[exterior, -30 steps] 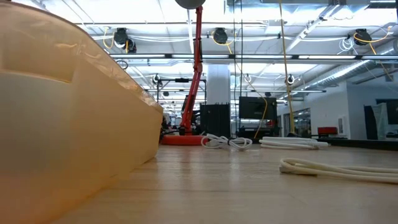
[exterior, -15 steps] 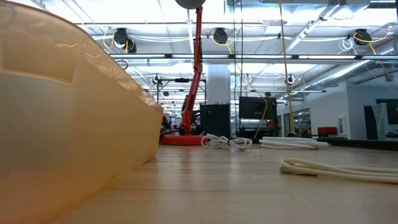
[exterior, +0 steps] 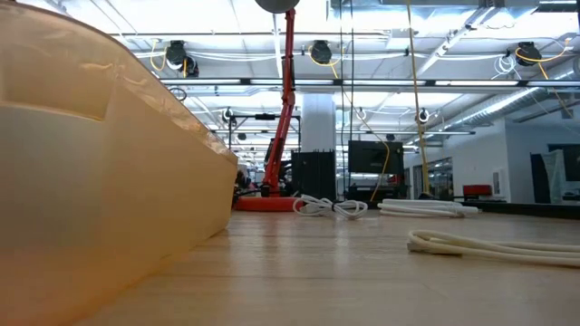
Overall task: Pick & Place USB Port
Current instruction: Put the bottom brown USB cable into the blue bin
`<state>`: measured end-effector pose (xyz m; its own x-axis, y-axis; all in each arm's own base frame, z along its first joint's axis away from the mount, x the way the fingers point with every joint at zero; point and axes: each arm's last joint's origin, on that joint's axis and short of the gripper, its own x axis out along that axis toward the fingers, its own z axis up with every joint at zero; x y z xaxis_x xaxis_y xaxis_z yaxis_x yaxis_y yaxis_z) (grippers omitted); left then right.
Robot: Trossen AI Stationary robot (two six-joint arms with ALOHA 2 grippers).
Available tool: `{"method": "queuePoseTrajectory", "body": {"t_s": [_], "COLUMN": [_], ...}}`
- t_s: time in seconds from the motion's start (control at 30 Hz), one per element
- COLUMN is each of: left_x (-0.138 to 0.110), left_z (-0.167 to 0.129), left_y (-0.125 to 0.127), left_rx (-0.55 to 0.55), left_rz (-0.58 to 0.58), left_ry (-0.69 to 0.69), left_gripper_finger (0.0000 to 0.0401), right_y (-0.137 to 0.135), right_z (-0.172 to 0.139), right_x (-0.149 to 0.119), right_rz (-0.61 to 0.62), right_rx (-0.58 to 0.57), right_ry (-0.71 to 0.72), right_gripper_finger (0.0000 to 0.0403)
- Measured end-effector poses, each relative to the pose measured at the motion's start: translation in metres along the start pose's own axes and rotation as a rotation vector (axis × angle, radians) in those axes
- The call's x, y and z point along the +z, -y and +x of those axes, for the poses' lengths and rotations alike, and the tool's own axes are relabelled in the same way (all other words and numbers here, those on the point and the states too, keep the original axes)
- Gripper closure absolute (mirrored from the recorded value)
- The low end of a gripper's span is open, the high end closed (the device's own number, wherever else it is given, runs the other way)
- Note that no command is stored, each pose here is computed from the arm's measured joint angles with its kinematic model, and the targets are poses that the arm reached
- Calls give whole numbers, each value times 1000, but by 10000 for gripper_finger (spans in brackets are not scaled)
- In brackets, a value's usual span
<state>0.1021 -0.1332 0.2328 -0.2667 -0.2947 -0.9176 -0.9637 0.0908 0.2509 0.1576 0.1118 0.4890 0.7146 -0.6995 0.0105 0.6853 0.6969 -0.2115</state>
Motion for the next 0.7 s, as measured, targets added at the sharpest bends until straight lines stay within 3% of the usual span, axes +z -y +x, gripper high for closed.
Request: {"method": "queuePoseTrajectory", "body": {"t_s": [0.2,0.33,0.43,0.7], "left_x": [-1,-11,-20,-16], "left_z": [-17,-22,-19,12], "left_y": [-7,6,16,29], "left_rx": [-79,-277,-383,-276], "left_rz": [2,70,107,89], "left_ry": [30,-43,-23,105], "left_gripper_finger": [274,315,375,398], "right_y": [0,0,0,0], "right_z": [0,0,0,0], "right_x": [0,0,0,0], "right_rz": [0,-1,-1,3], "right_rx": [0,0,-1,-2], "right_ry": [0,0,0,0], "right_gripper_finger": [314,314,314,314]}}
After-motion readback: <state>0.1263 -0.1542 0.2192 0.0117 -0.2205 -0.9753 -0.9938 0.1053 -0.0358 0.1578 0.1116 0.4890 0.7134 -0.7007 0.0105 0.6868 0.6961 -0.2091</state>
